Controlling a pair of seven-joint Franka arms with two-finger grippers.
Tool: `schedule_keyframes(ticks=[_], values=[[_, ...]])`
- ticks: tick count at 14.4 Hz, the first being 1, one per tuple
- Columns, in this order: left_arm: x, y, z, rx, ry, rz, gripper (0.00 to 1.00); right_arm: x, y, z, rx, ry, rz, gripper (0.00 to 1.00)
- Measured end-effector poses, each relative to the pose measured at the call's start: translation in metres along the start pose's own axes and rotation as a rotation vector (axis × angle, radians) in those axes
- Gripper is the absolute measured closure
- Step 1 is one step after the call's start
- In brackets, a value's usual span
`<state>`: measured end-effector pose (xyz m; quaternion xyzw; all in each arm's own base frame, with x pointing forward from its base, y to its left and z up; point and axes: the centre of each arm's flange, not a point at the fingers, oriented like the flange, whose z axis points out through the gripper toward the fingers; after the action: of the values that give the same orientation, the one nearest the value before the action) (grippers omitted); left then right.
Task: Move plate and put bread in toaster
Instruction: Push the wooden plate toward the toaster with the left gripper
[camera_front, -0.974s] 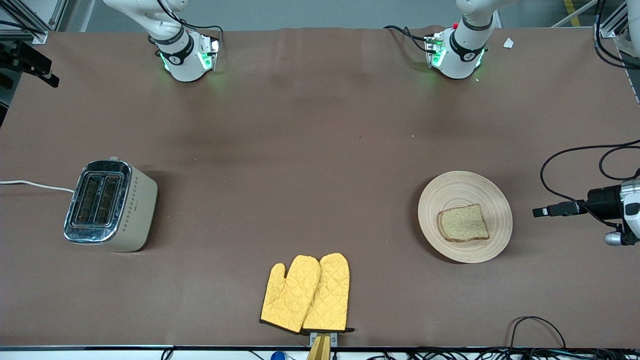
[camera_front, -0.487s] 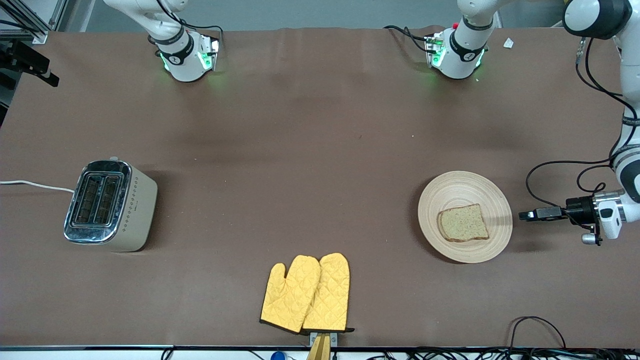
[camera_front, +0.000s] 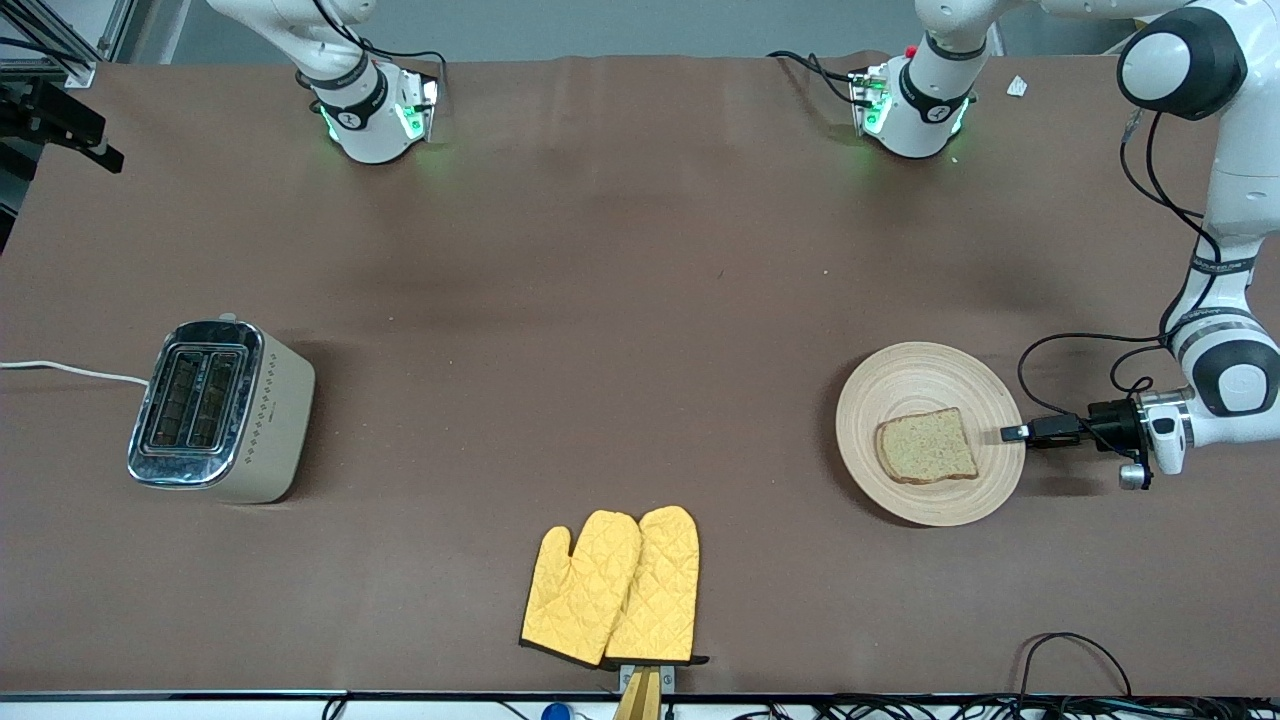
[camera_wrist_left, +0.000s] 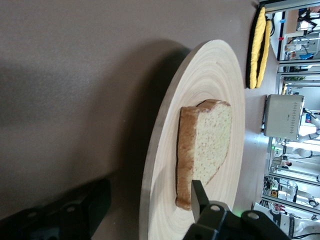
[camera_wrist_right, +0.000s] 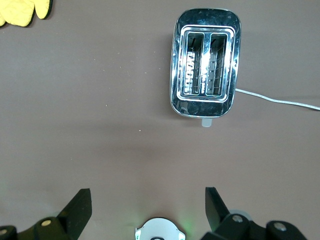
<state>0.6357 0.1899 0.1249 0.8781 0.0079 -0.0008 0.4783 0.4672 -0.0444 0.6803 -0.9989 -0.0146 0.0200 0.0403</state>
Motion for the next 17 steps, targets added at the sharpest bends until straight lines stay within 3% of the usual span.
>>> schedule_keyframes(ticks=[2, 3, 4, 7, 8, 10, 17], values=[[0.001, 0.001, 0.004, -0.004, -0.004, 0.036, 0.45, 0.0, 0.0, 0.0, 0.0, -0.001, 0.0, 0.0], [0.0, 0.0, 0.007, -0.007, -0.008, 0.063, 0.52, 0.0, 0.0, 0.0, 0.0, -0.002, -0.001, 0.0], [0.0, -0.001, 0.01, -0.01, -0.012, 0.084, 0.53, 0.0, 0.0, 0.0, 0.0, -0.002, -0.001, 0.0], [0.002, 0.002, 0.019, -0.022, -0.019, 0.128, 0.77, 0.0, -0.001, 0.0, -0.032, -0.005, -0.005, 0.0], [0.003, 0.003, 0.02, -0.024, -0.02, 0.135, 0.77, 0.001, -0.004, 0.001, -0.057, -0.007, -0.013, 0.0], [0.005, 0.01, 0.024, -0.04, -0.026, 0.147, 0.88, 0.001, -0.01, 0.001, -0.08, -0.009, -0.025, 0.0], [0.028, 0.07, 0.065, -0.143, -0.064, 0.244, 0.91, 0.001, -0.009, 0.001, -0.085, -0.01, -0.021, 0.0]])
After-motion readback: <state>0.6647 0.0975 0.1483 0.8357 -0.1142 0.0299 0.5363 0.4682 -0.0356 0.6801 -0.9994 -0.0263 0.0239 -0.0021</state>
